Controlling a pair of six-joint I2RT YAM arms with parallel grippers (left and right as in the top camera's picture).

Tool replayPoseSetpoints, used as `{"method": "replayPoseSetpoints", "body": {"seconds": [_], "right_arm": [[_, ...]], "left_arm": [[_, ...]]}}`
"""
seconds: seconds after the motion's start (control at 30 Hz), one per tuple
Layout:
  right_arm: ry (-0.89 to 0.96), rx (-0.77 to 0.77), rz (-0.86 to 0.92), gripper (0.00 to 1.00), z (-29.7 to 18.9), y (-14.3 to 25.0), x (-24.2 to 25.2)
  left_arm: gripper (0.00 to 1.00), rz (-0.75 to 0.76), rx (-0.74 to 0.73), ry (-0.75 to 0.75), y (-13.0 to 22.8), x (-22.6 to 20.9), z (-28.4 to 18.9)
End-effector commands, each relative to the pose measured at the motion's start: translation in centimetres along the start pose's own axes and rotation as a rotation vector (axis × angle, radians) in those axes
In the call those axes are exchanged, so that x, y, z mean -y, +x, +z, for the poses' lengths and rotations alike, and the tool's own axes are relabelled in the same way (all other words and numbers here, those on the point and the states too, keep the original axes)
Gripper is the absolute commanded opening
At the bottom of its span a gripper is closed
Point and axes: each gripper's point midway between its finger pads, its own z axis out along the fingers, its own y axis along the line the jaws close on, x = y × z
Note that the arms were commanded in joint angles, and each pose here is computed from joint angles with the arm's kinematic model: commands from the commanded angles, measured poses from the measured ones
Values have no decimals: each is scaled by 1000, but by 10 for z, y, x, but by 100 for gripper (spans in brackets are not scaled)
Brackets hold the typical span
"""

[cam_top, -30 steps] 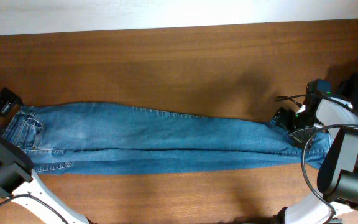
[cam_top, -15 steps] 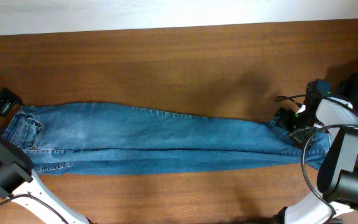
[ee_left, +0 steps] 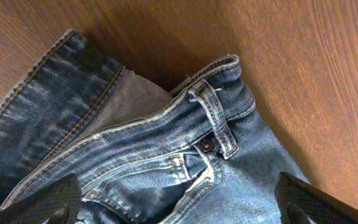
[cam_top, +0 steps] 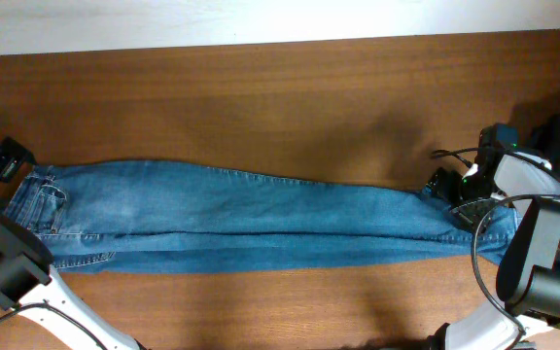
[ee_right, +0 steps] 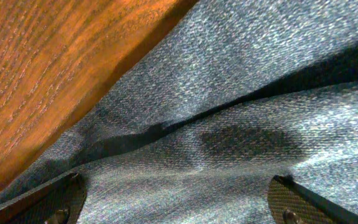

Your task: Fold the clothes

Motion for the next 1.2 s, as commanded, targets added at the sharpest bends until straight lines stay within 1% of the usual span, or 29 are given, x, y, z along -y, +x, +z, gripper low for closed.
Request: {"method": "replayPoseSetpoints", "body": {"seconds": [0.0, 0.37, 0.53, 0.63, 0.77, 0.93, 1.03, 1.17], "right_arm": [[70, -53, 26, 99, 26, 9, 25], [69, -50, 25, 99, 26, 9, 25], [68, -49, 25, 99, 26, 8, 25], [64, -39, 23, 99, 26, 6, 24], [50, -39, 23, 99, 26, 5, 21], [38, -41, 23, 99, 26, 6, 19], [37, -39, 22, 99, 26, 5, 19], [37, -39, 22, 99, 26, 5, 19]], "left_arm": [[99, 3, 5, 9, -2, 1, -3], [99, -2, -27, 1, 6, -1, -3], [99, -11, -88, -6, 20, -3, -3], [99, -13, -99, -5, 23, -3, -4], [99, -2, -118, 70, 26, 9, -5], [99, -8, -149, 84, 34, 12, -6], [99, 43, -176, 125, 41, 20, -7], [99, 60, -202, 133, 49, 26, -7]]}}
